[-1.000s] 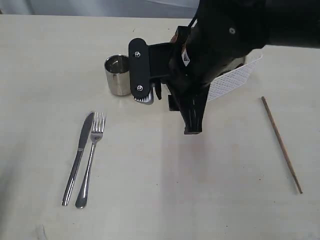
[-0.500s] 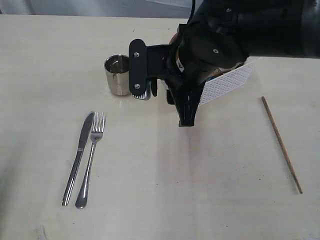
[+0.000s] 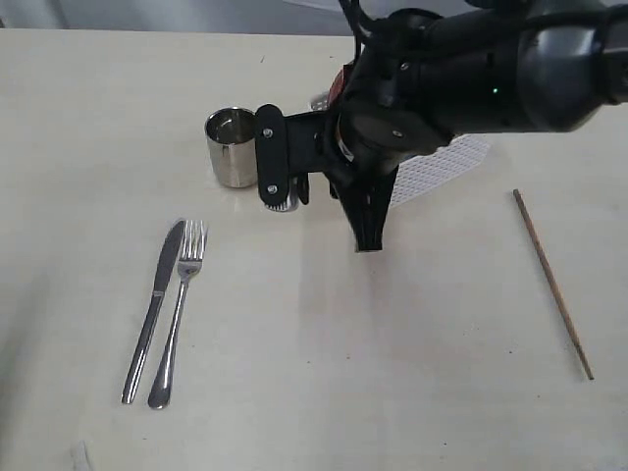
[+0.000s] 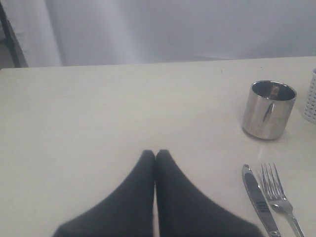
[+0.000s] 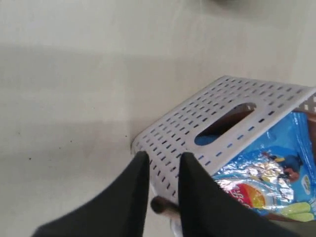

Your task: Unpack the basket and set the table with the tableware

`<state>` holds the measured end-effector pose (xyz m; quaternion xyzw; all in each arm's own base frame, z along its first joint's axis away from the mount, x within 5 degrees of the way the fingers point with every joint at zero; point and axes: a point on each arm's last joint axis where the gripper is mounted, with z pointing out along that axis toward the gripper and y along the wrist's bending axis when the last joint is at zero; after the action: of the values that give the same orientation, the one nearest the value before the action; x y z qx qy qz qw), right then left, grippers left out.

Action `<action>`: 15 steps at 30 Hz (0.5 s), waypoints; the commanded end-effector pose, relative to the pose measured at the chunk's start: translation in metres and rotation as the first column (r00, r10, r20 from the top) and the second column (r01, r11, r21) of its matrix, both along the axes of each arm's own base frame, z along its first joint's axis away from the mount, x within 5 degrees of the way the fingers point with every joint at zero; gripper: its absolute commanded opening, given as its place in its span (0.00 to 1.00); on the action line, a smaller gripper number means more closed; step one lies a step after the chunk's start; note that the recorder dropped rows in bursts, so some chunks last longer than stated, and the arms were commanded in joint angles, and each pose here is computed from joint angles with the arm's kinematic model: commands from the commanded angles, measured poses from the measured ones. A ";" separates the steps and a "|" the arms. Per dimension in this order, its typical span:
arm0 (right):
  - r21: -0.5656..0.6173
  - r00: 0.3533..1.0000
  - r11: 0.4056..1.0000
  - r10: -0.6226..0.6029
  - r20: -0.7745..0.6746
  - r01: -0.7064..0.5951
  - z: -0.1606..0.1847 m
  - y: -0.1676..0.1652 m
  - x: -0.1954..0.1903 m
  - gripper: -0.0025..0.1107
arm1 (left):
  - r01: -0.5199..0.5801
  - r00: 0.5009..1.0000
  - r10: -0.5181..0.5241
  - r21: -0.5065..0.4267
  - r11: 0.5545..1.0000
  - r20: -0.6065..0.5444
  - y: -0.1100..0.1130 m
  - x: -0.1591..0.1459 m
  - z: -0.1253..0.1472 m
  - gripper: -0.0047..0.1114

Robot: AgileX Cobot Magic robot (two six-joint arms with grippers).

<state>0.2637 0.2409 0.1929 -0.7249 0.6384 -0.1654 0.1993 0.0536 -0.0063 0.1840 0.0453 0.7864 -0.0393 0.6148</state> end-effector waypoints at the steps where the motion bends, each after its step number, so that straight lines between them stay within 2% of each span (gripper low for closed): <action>1: -0.013 1.000 1.000 0.014 0.026 -0.013 0.003 0.000 0.002 0.08 | 0.007 1.000 -0.007 0.004 1.000 0.008 0.000 0.000 0.000 0.04; 9: 0.008 0.999 1.000 0.014 0.045 -0.015 0.012 -0.001 0.001 0.06 | 0.007 1.000 -0.007 0.004 1.000 0.008 0.000 0.000 0.000 0.04; 15: 0.063 0.995 0.998 0.010 0.099 -0.017 0.039 -0.006 -0.004 0.06 | 0.007 1.000 -0.007 0.004 1.000 0.008 0.000 0.000 0.000 0.04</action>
<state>0.2629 0.2380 0.2188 -0.7245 0.6196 -0.1817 0.2412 0.0536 -0.0063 0.1840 0.0453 0.7864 -0.0393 0.6148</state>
